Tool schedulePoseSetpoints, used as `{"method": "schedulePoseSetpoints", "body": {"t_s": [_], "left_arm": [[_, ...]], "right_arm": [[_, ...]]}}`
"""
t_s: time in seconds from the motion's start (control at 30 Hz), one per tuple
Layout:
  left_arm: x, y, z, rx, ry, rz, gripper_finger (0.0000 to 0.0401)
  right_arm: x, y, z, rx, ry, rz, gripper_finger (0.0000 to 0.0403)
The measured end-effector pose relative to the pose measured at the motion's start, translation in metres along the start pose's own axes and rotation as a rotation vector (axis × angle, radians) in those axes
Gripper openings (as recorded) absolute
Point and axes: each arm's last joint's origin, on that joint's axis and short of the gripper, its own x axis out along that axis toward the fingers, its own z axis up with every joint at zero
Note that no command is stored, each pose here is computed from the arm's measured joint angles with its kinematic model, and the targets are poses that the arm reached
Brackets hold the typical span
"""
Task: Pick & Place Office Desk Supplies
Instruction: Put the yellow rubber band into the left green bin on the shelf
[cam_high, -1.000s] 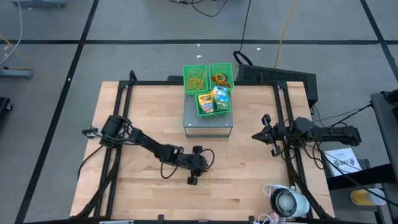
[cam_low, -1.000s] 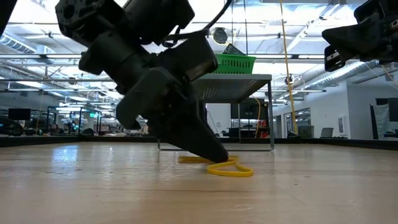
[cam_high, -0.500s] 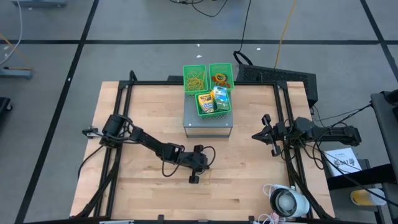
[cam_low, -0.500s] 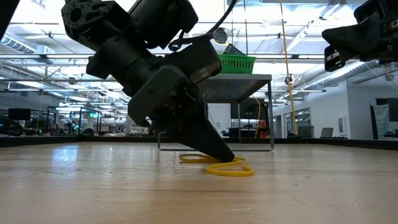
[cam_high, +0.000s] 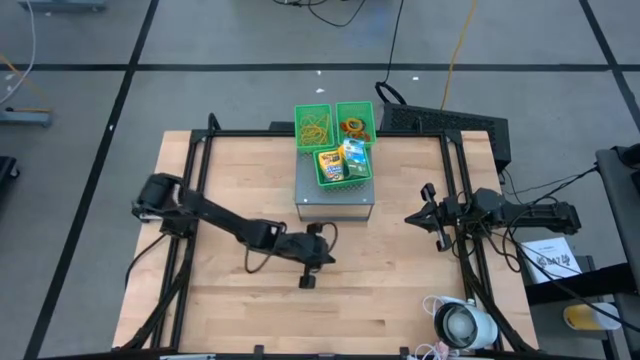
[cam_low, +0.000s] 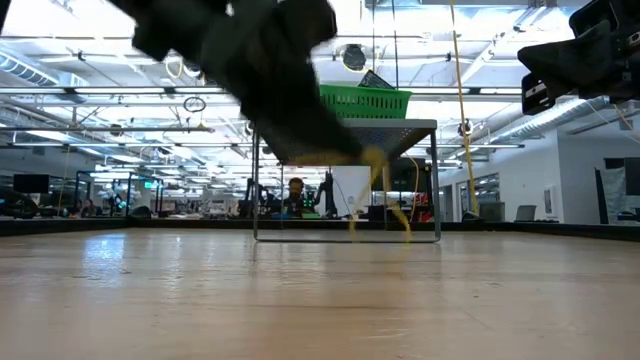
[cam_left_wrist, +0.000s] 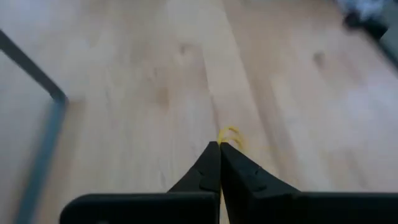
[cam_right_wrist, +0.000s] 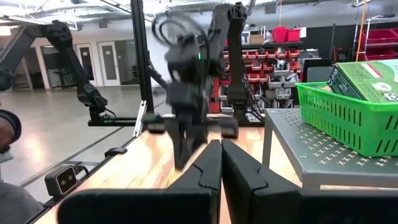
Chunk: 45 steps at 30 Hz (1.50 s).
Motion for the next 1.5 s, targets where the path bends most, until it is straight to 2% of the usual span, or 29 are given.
{"method": "schedulePoseSetpoints", "body": {"t_s": [0.27, 0.43, 0.67, 0.83, 1.1, 1.27, 1.5], "left_arm": [[-0.070, -0.005, 0.050, 0.071, -0.203, 0.061, 0.0002], [-0.123, -0.003, 0.077, 0.128, -0.382, 0.115, 0.0001], [-0.175, 0.018, 0.096, 0.209, -0.521, 0.323, 0.0001], [-0.184, 0.053, 0.098, 0.190, -0.515, 0.464, 0.0001], [-0.193, 0.122, 0.092, 0.074, -0.480, 0.672, 0.0001], [-0.201, 0.165, 0.085, 0.007, -0.514, 0.710, 0.0002], [-0.189, 0.211, 0.071, -0.083, -0.522, 0.771, 0.0004]], "right_arm": [[0.000, 0.000, 0.000, 0.000, 0.000, 0.000, 0.0000], [0.000, 0.000, 0.000, 0.000, -0.001, 0.000, 0.0000], [0.000, 0.000, 0.000, 0.000, 0.000, 0.000, 0.0000], [0.000, 0.000, 0.000, 0.000, -0.001, 0.000, 0.0000], [0.000, 0.000, 0.000, 0.000, 0.000, 0.000, 0.0000], [0.000, 0.000, 0.000, 0.000, 0.000, 0.000, 0.0000], [0.000, 0.000, 0.000, 0.000, 0.000, 0.000, 0.0000]]}}
